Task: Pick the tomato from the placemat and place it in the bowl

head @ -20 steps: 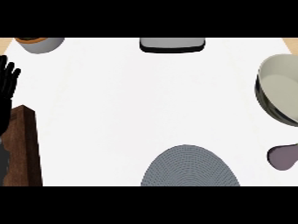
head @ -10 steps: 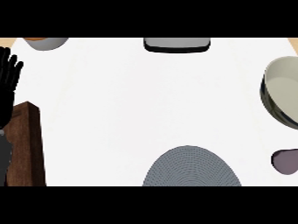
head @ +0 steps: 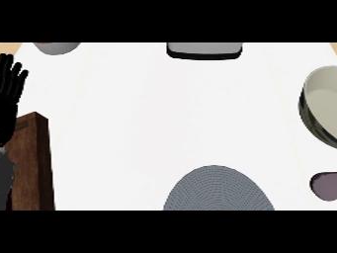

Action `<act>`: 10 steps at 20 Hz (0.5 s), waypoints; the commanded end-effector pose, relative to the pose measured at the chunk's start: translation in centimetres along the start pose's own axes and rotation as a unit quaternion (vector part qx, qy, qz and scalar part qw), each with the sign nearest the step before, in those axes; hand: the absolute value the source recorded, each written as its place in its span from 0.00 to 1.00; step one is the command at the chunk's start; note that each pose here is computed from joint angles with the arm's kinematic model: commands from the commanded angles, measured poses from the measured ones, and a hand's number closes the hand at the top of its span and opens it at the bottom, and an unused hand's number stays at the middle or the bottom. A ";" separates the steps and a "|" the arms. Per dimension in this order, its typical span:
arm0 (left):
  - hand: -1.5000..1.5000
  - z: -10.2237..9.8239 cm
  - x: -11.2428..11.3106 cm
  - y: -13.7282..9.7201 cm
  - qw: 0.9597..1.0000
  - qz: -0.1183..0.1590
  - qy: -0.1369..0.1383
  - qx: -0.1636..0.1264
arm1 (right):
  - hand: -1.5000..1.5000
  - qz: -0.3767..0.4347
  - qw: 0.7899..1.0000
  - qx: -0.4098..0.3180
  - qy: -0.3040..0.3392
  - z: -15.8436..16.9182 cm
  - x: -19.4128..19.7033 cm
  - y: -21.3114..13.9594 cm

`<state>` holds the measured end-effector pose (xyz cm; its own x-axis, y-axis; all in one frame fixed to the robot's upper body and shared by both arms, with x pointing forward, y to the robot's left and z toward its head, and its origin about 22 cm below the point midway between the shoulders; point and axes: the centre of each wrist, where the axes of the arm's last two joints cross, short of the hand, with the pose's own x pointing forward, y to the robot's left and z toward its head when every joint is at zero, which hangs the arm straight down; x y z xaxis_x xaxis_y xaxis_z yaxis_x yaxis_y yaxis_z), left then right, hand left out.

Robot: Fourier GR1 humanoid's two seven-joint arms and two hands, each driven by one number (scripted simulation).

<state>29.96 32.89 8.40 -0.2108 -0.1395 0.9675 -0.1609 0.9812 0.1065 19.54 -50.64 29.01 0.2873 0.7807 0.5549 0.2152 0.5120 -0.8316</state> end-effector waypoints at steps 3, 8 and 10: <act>0.50 -1.2 -0.3 -0.2 1.000 -0.003 -0.006 0.002 | 1.00 -0.006 0.999 0.044 0.001 -3.3 3.3 7.6; 0.50 -0.5 -0.9 1.3 1.000 0.001 -0.003 0.001 | 1.00 0.035 0.998 0.038 0.020 -5.7 1.8 11.9; 0.50 -0.4 0.3 -0.1 1.000 -0.004 -0.006 -0.001 | 1.00 0.056 0.997 0.026 0.045 -7.1 1.5 12.4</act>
<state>30.64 32.70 8.36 -0.2142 -0.1398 0.9667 -0.1595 0.9814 0.1066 26.98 -46.69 21.90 0.3488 0.7858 0.5107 0.1370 0.4964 -0.8572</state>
